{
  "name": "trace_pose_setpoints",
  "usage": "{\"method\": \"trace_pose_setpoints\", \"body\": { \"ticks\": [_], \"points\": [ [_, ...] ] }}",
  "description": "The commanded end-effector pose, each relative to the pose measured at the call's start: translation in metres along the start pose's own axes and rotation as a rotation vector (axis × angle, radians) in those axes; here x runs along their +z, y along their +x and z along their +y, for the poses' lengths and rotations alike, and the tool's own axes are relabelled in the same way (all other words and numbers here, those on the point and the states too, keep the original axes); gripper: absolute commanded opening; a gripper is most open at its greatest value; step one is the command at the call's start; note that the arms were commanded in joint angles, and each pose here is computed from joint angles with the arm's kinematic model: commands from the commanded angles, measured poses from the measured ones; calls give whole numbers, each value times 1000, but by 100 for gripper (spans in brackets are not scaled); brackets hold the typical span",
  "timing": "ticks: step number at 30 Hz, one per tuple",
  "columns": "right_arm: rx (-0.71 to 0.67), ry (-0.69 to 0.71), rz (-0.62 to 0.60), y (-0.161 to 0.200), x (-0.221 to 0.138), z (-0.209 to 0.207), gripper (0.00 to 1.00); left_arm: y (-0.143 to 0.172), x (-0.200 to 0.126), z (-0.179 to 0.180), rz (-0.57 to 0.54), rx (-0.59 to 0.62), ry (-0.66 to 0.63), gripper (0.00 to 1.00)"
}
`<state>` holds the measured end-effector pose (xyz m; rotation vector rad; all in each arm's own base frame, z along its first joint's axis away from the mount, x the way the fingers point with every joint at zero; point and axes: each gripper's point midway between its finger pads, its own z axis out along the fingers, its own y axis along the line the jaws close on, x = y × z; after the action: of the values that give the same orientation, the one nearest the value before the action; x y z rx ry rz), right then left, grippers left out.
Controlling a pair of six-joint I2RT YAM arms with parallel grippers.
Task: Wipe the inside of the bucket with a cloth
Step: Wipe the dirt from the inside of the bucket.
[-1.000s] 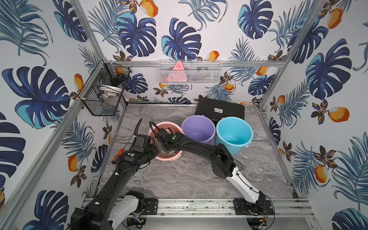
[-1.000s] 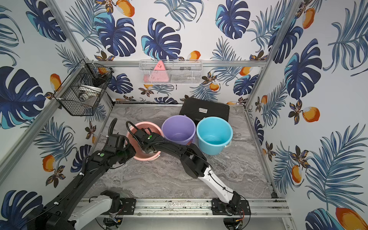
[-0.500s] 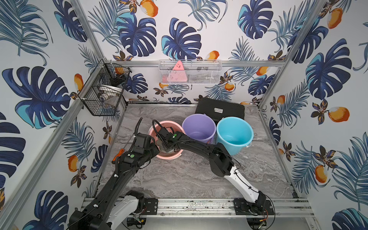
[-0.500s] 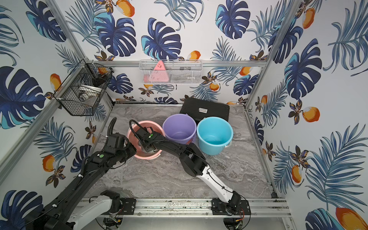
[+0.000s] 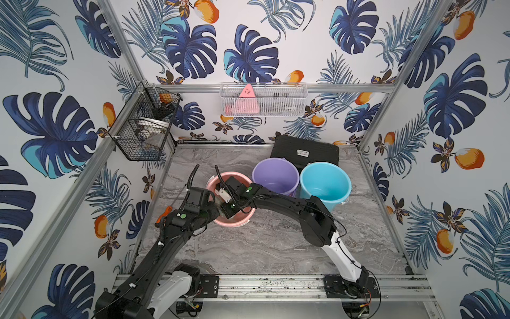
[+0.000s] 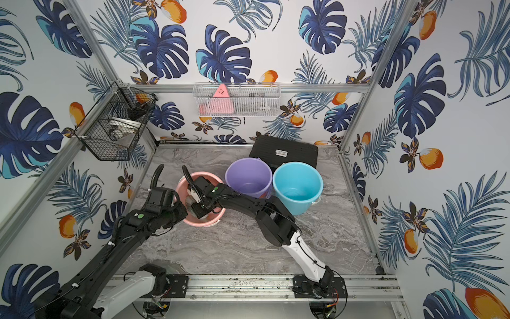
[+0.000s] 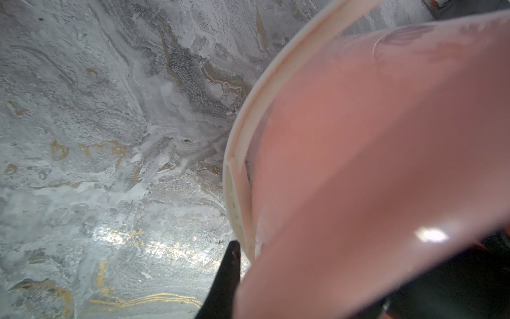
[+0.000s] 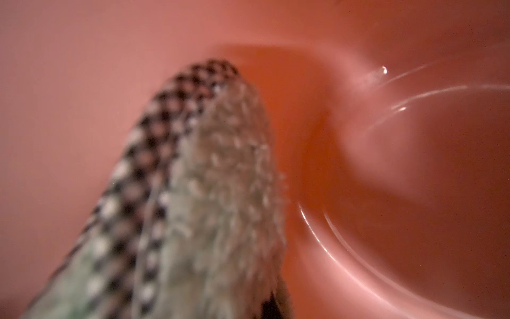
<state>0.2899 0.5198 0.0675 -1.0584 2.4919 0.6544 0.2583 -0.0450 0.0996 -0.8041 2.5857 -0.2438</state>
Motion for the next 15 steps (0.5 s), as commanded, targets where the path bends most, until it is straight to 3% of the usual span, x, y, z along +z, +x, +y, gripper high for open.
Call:
{"method": "trace_pose_setpoints", "body": {
  "ticks": [1, 5, 10, 15],
  "points": [
    [-16, 176, 66, 12, 10, -31, 0, 0, -1, 3, -14, 21, -15, 0],
    [-8, 492, -4, 4, 0, -83, 0, -1, -5, 3, -28, 28, -17, 0],
    [-7, 681, -170, -16, -36, -107, 0, 2, -5, 4, -16, 35, -14, 0],
    [-43, 858, -147, -20, -43, -129, 0, 4, -2, 3, -6, 44, -18, 0]
  ]
}}
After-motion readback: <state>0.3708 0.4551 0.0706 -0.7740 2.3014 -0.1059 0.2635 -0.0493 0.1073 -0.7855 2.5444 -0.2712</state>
